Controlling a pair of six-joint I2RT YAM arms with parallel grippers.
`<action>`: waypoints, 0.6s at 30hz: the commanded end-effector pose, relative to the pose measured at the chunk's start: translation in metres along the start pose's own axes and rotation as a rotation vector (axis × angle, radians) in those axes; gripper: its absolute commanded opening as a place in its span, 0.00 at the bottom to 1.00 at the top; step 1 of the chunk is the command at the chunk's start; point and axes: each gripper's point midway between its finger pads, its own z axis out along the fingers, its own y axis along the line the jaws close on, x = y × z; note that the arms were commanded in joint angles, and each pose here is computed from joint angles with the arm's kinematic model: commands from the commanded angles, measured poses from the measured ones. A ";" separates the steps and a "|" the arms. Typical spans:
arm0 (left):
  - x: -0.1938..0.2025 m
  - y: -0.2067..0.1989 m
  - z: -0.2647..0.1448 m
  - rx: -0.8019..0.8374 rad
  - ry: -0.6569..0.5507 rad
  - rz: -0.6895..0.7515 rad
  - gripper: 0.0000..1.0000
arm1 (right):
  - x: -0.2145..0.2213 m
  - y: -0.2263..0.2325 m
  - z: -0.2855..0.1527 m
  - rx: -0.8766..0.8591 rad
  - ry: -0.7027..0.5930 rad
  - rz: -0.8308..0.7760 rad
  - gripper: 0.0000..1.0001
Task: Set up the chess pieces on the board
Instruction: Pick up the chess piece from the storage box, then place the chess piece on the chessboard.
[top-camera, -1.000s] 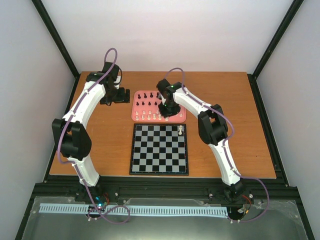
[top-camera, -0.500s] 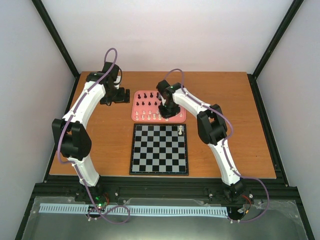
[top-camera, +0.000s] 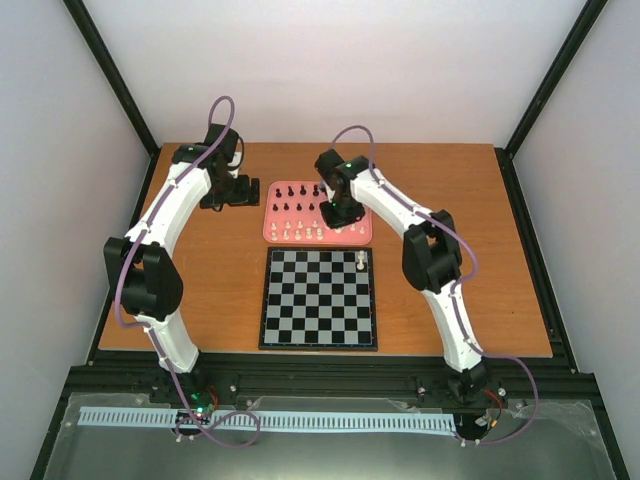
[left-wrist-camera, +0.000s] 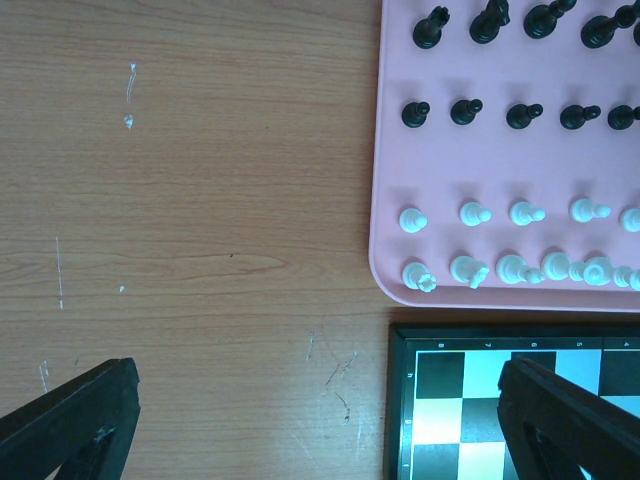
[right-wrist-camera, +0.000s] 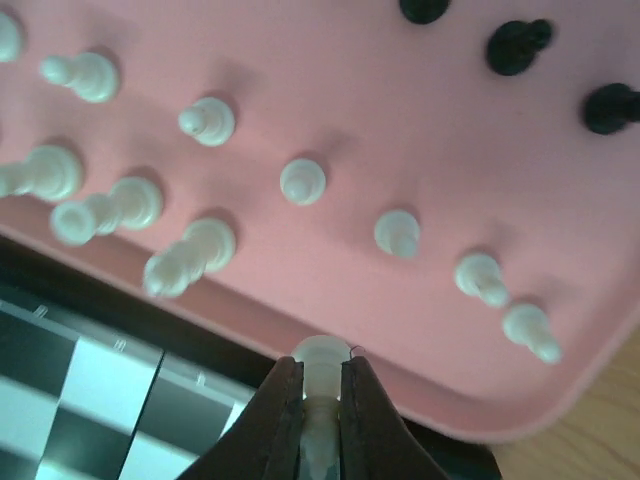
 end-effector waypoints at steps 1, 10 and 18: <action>-0.004 0.000 -0.014 0.009 -0.037 0.003 1.00 | 0.015 -0.003 -0.068 0.038 -0.044 -0.039 0.04; -0.003 -0.002 -0.011 0.020 -0.031 0.000 1.00 | 0.096 -0.010 -0.088 0.061 0.028 -0.033 0.04; -0.002 -0.003 -0.010 0.024 -0.029 -0.005 1.00 | 0.129 -0.006 -0.054 0.002 0.033 -0.015 0.04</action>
